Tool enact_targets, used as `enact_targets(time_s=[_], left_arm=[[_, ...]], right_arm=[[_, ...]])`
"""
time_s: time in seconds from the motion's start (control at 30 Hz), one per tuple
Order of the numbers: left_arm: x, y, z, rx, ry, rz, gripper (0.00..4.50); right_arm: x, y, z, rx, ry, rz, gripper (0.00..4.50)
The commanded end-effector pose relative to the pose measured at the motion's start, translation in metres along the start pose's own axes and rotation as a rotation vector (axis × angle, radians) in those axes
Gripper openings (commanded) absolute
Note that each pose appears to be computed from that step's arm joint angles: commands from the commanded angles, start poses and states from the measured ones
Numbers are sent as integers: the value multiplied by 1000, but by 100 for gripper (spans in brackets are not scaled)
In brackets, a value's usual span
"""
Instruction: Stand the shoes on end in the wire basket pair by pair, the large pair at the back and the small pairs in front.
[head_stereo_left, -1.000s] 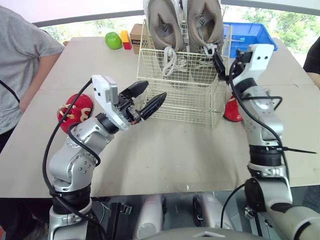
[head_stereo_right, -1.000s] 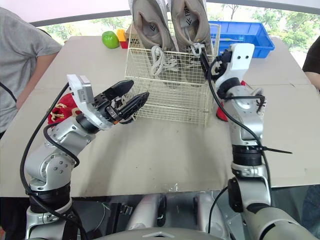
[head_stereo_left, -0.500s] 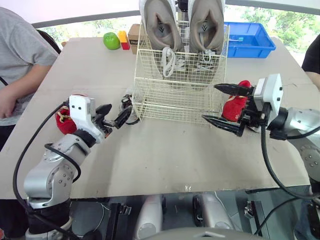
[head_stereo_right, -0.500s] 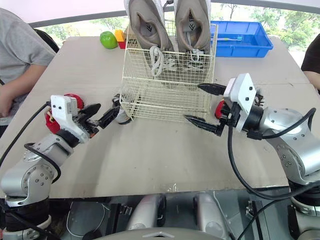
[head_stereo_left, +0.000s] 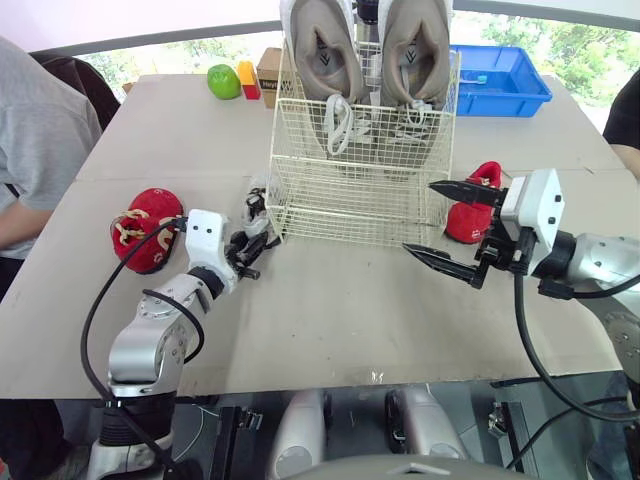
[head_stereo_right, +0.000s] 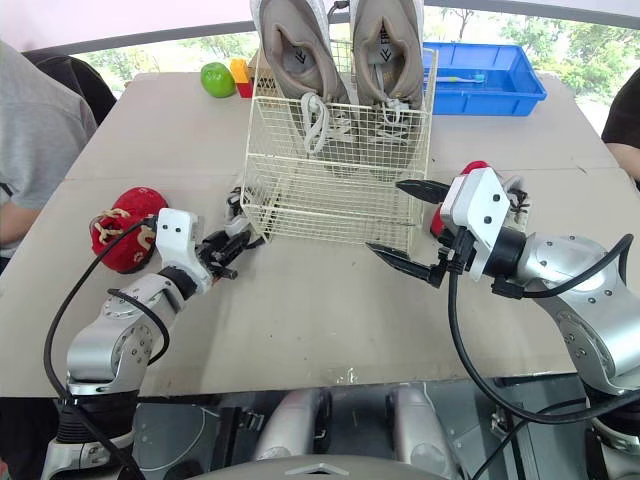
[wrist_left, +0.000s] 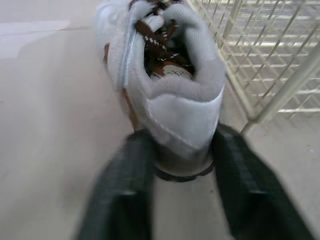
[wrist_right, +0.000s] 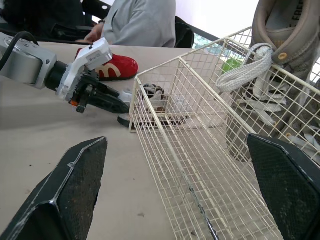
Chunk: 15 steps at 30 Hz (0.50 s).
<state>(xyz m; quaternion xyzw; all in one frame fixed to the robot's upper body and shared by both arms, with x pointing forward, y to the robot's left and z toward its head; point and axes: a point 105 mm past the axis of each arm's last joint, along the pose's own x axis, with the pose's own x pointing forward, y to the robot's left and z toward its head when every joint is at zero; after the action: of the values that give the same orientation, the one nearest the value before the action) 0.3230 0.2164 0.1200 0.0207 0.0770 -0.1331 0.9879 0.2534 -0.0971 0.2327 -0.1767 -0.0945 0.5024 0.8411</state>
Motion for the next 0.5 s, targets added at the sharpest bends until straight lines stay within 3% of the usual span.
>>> enact_targets(time_s=[0.03, 0.17, 0.3, 0.37, 0.43, 0.5], left_arm=[[-15, 5, 16, 18, -94, 4, 26], [-31, 24, 30, 43, -193, 98, 11], [-52, 57, 93, 92, -465, 301, 11], [-56, 47, 130, 190, -584, 246, 11], [-61, 7, 170, 427, -710, 26, 11], [-64, -10, 185, 533, -758, -79, 11]], right_arm=[[1, 0, 2, -17, -16, 1, 432], [7, -6, 1, -33, -21, -11, 432], [12, -17, 10, -66, -47, -36, 432], [15, -23, 21, -101, -78, -48, 432], [16, -33, 41, -140, -108, -57, 432], [15, -38, 54, -157, -128, -54, 432]])
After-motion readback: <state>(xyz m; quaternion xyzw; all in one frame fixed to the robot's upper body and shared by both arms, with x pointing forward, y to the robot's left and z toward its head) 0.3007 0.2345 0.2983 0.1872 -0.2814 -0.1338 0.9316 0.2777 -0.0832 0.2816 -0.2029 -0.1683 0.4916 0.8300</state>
